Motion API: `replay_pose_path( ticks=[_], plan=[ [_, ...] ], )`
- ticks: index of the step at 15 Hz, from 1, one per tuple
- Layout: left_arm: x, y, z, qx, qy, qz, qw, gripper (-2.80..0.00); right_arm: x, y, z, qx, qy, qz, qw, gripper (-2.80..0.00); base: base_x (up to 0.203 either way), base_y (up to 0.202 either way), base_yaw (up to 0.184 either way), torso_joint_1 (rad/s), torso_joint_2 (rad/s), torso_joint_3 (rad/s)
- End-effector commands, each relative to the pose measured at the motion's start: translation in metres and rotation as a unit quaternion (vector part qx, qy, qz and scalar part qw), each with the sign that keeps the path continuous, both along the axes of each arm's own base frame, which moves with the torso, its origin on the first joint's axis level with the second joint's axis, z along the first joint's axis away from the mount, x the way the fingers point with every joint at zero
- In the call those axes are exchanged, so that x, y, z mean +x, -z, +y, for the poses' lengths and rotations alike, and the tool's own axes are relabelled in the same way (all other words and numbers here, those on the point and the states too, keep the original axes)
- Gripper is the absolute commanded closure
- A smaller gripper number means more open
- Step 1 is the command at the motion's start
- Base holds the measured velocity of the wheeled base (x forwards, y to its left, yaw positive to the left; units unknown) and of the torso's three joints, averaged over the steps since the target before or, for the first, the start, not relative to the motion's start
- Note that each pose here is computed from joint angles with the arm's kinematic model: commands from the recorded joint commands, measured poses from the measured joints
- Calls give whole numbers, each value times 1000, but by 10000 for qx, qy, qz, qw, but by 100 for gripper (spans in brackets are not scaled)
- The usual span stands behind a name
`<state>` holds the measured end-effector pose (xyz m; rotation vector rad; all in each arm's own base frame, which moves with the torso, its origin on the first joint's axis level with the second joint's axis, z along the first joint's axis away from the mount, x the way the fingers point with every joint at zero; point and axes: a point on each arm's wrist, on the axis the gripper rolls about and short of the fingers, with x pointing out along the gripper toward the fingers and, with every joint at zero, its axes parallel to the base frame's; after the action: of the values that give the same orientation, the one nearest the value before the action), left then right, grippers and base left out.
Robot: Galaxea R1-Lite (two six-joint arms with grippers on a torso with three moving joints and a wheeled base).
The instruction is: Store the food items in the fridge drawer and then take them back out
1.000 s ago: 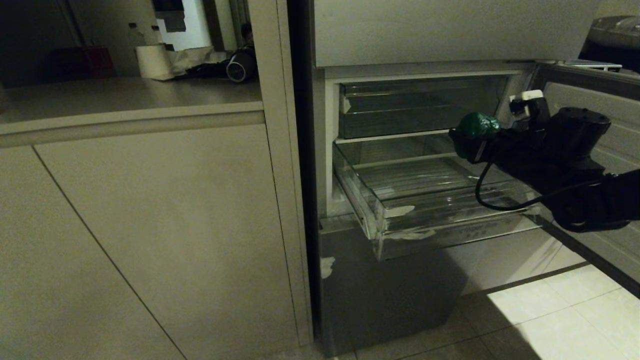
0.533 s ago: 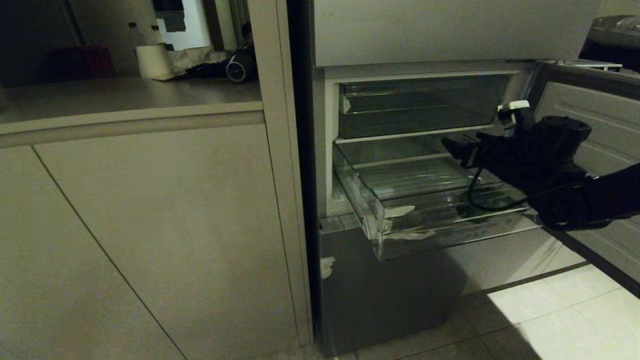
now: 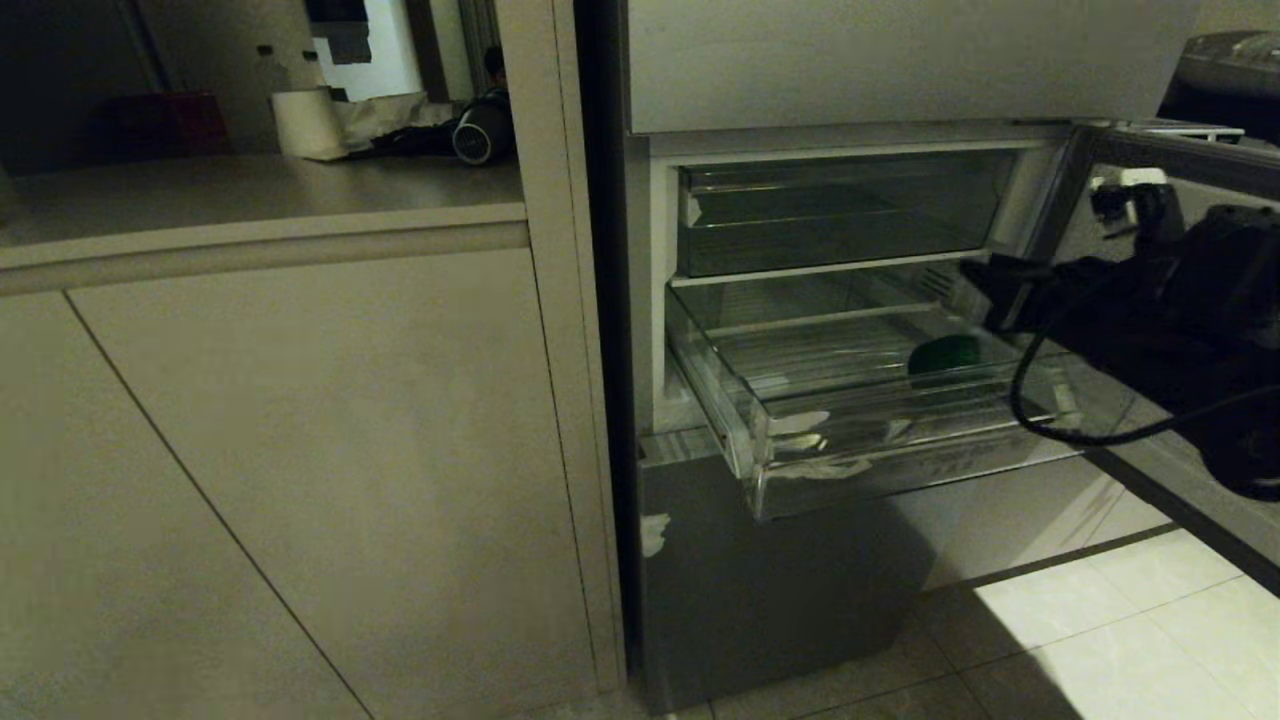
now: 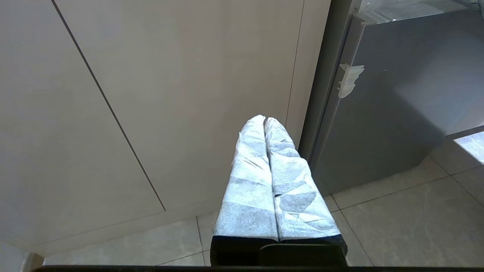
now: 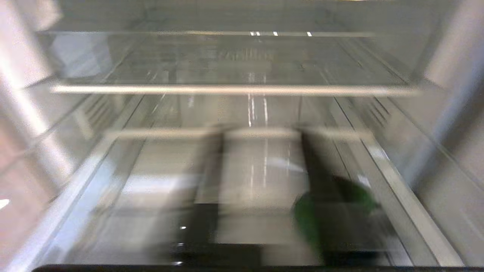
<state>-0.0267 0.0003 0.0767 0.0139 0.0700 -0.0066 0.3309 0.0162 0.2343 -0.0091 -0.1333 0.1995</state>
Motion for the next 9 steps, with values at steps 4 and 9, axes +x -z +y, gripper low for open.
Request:
replay_pose_path(
  ticks=[4,9],
  plan=[
    [0,0,0,2,0,3,10000,0,-169,-8,-7,12,103,-372,9993,0,0,0,0,0,0,0],
    [0,0,0,2,-8,3,10000,0,-242,60,-11,-208,201,87,9995,0,0,0,0,0,0,0]
  ],
)
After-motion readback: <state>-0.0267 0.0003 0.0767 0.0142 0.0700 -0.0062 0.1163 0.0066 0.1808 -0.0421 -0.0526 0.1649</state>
